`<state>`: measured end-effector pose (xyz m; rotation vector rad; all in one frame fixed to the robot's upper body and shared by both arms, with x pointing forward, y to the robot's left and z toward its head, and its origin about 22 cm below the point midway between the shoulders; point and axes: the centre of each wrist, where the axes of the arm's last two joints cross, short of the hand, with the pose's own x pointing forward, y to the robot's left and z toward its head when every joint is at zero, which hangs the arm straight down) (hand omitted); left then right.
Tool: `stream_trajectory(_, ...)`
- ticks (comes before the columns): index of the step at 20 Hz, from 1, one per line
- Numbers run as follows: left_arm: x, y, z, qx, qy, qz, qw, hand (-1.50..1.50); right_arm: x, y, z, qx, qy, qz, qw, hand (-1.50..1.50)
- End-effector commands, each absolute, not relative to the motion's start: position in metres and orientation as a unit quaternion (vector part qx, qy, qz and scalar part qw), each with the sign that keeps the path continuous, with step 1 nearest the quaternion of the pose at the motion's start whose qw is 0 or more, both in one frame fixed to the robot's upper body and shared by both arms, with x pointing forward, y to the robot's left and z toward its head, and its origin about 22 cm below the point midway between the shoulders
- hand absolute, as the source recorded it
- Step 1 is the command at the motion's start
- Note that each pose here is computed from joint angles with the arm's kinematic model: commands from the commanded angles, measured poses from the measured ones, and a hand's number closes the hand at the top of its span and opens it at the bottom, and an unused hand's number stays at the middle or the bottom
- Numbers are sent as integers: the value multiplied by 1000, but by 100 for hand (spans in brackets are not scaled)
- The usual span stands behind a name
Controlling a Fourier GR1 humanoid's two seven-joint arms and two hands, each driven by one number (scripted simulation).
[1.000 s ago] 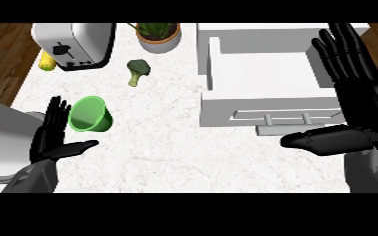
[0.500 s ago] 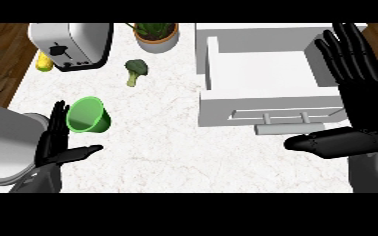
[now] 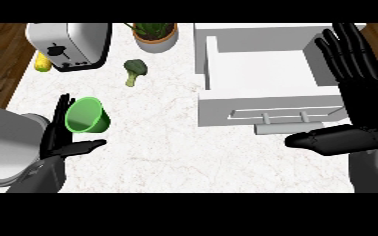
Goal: Pick up the cup, place it into the drawer and close the drawer
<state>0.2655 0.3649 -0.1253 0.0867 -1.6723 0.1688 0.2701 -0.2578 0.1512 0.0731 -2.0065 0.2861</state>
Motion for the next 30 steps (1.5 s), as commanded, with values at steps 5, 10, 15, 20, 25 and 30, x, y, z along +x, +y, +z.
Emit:
stream_trajectory(5, 271, 343, -131, -79, -767, 93, 630, 150, 278, -256, 163, 30, -843, 114, 525, -150)
stream_trajectory(10, 285, 351, -116, 87, -820, 64, 562, 150, 280, -258, 149, 20, -837, 119, 534, -150)
stream_trajectory(15, 298, 332, -112, 52, -851, 96, 513, 150, 284, -255, 160, 31, -842, 124, 524, -150)
stream_trajectory(20, 303, 292, -121, 4, -860, 113, 498, 150, 281, -274, 155, 34, -837, 115, 535, -150)
stream_trajectory(25, 325, 257, -107, -38, -868, 79, 489, 150, 272, -275, 161, 12, -834, 118, 538, -150)
stream_trajectory(30, 375, 219, -51, -83, -877, 27, 473, 150, 281, -268, 138, 6, -826, 112, 553, -150)
